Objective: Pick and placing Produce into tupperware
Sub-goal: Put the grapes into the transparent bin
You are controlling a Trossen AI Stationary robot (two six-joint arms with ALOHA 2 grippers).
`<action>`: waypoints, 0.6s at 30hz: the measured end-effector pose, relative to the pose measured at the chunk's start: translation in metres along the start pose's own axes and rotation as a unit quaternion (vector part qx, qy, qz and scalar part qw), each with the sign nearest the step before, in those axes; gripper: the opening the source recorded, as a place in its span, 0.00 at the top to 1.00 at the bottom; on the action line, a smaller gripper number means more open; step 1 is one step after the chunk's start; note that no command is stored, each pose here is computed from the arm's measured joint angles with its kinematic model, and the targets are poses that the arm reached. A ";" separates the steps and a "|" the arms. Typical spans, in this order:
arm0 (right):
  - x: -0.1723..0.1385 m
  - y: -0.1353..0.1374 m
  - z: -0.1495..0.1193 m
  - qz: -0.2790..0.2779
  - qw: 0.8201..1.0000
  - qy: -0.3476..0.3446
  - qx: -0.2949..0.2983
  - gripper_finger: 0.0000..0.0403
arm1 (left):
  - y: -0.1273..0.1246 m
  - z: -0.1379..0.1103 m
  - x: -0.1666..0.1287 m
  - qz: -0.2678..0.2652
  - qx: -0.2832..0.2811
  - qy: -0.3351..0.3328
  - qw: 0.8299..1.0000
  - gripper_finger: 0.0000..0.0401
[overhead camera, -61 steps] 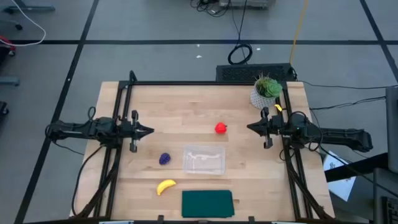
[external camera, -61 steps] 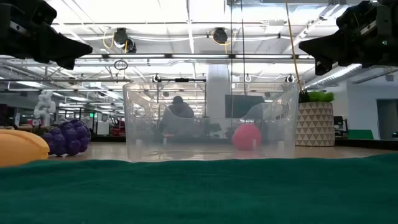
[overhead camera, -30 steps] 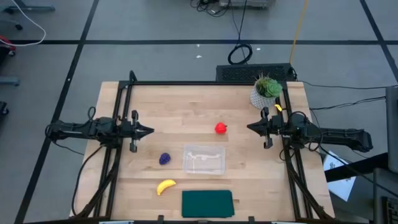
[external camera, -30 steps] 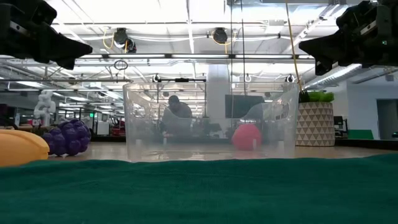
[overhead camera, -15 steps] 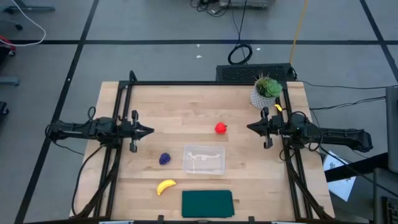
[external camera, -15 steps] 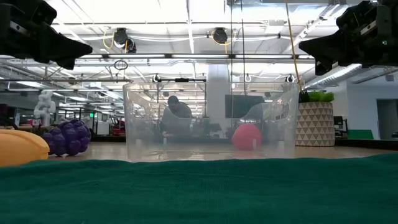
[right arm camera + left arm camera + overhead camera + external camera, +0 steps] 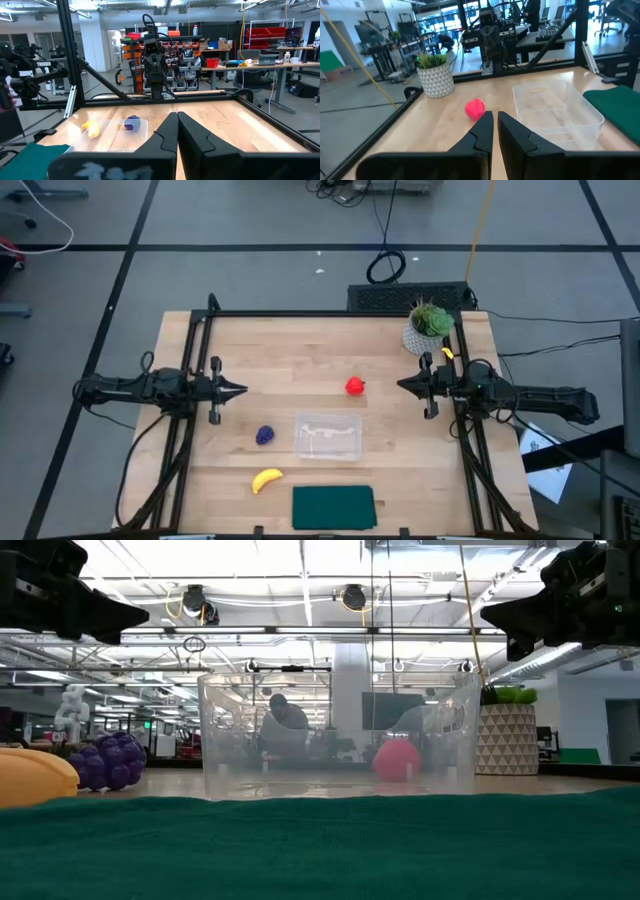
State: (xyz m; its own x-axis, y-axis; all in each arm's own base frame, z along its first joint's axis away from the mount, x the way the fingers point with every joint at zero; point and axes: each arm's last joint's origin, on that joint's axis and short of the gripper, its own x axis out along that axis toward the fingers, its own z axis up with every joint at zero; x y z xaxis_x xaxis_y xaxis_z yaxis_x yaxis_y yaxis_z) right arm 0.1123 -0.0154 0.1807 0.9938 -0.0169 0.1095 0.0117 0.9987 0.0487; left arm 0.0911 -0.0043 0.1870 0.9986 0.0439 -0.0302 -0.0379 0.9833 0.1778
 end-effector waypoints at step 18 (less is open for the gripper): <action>0.000 0.000 0.000 0.000 0.998 0.000 0.067 1.00 | 0.003 0.015 -0.001 0.013 -0.026 -0.080 0.996 0.92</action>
State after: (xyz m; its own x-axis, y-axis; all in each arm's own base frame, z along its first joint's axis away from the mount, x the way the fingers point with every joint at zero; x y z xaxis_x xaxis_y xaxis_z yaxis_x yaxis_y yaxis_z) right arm 0.1123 -0.0154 0.1807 0.9938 -0.0169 0.1095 -0.0032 0.9836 0.1803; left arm 0.0903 -0.0042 0.2027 0.9903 0.0444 0.1315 -0.0611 0.9902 0.1260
